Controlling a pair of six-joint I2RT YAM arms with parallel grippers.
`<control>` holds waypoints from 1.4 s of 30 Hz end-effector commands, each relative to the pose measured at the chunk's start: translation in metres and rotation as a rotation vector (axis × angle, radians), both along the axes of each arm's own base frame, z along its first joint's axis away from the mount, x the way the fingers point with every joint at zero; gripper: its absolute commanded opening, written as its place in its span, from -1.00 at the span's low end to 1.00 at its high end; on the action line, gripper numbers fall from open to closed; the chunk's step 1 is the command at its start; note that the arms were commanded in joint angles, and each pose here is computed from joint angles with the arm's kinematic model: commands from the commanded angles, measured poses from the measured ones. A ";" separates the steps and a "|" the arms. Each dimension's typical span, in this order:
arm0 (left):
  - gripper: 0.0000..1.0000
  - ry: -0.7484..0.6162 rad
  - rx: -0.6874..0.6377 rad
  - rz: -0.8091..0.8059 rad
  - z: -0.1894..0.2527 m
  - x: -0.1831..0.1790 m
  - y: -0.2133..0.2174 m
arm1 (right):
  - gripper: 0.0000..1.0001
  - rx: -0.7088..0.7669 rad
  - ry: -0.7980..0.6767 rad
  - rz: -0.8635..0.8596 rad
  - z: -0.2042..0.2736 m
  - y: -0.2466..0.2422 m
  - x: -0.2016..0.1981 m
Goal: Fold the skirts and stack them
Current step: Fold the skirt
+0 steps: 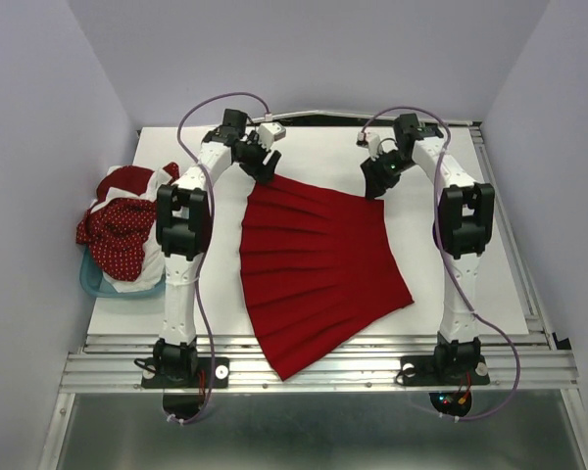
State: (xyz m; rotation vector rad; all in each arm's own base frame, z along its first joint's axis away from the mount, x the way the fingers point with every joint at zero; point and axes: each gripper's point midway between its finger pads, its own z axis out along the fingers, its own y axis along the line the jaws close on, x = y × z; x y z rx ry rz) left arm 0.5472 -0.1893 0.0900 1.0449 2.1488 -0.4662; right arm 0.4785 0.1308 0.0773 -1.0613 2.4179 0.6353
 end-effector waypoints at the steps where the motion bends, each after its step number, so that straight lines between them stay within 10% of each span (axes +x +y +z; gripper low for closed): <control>1: 0.58 -0.133 0.020 0.019 0.019 0.031 0.002 | -0.03 -0.052 0.008 0.061 -0.026 -0.007 -0.004; 13: 0.62 -0.139 0.003 -0.004 0.005 0.044 -0.004 | -0.14 -0.119 0.016 0.081 -0.051 -0.019 -0.012; 23: 0.62 -0.255 -0.090 -0.071 0.065 0.038 -0.013 | -0.99 -0.108 -0.007 0.094 -0.048 -0.017 -0.010; 42: 0.65 -0.035 0.150 -0.057 -0.050 0.031 0.006 | -0.99 -0.087 -0.104 0.130 -0.027 -0.014 -0.009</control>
